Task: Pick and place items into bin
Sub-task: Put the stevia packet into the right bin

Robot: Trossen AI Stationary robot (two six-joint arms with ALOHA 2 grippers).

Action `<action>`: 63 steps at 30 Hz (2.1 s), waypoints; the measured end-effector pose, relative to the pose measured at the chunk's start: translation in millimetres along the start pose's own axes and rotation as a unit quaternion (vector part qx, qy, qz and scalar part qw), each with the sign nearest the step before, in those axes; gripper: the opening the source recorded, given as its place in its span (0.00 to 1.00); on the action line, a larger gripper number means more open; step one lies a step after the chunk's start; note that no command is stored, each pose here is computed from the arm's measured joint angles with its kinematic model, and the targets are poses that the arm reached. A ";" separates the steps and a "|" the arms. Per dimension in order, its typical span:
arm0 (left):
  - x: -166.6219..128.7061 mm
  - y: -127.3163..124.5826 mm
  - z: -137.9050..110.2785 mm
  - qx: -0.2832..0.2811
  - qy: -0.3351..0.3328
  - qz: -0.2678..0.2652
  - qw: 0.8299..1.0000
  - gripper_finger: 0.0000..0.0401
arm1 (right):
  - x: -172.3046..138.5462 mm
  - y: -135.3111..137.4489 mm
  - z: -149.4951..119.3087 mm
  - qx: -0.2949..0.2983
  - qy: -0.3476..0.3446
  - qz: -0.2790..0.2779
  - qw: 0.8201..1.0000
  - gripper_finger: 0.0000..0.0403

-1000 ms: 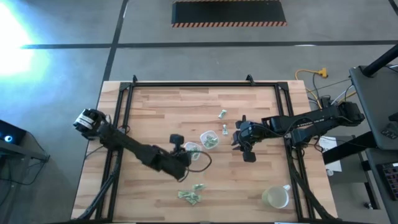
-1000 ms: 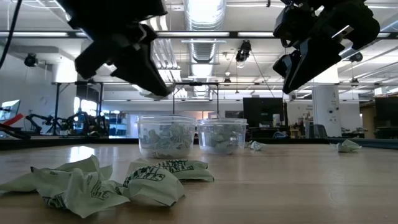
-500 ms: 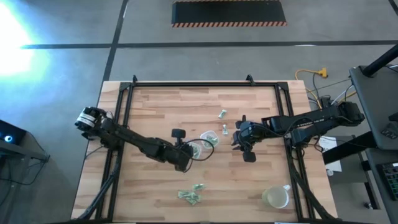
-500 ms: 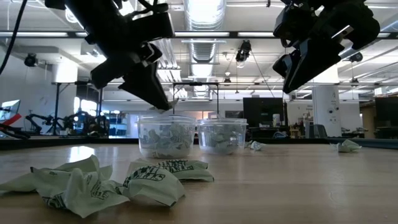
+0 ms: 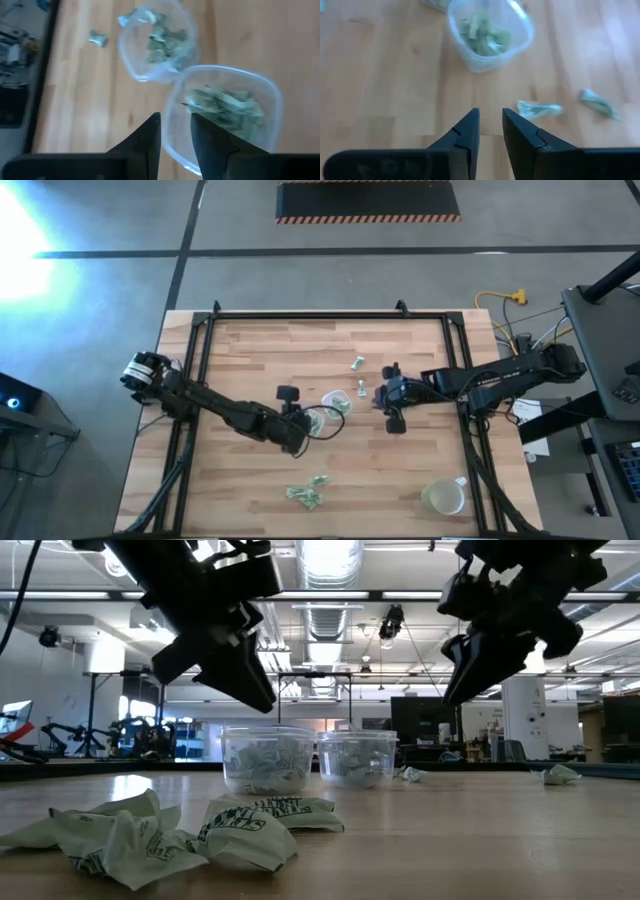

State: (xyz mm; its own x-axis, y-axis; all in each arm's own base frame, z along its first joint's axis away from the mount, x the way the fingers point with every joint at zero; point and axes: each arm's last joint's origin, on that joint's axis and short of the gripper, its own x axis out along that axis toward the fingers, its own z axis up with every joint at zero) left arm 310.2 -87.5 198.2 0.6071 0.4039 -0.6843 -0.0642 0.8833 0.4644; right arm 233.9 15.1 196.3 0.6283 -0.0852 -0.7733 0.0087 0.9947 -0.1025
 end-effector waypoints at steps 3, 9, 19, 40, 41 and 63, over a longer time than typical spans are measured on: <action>-2.4 2.5 2.7 0.001 0.000 0.015 1.000 0.22 | 3.5 -2.1 -3.1 -0.002 -0.011 -0.014 1.000 0.18; -16.1 11.9 9.0 -0.016 -0.020 0.015 1.000 0.22 | 7.2 -18.2 -1.0 0.063 -0.047 -0.041 0.996 0.20; -52.1 27.2 13.9 -0.076 -0.074 0.002 0.994 0.22 | 23.0 -47.3 -8.0 0.177 -0.021 -0.099 0.979 0.24; -69.4 20.1 12.0 -0.087 -0.096 -0.018 0.991 0.22 | 86.6 -72.1 -5.4 0.187 0.063 -0.050 0.979 0.41; -69.4 20.1 12.0 -0.087 -0.096 -0.018 0.991 0.22 | 87.1 -72.8 -6.3 0.188 0.065 -0.050 0.979 0.42; -68.6 19.5 11.4 -0.087 -0.096 -0.018 0.991 0.22 | 85.1 -75.5 -16.7 0.185 0.113 -0.104 0.971 0.42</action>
State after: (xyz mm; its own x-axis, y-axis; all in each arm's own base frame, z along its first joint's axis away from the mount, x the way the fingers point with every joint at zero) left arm 276.3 -100.7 260.7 0.7504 0.3323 -0.5713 -0.1643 0.9311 0.3258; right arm 273.8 -68.1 127.8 0.3961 -0.2553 -0.8820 0.4217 0.9038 -0.0722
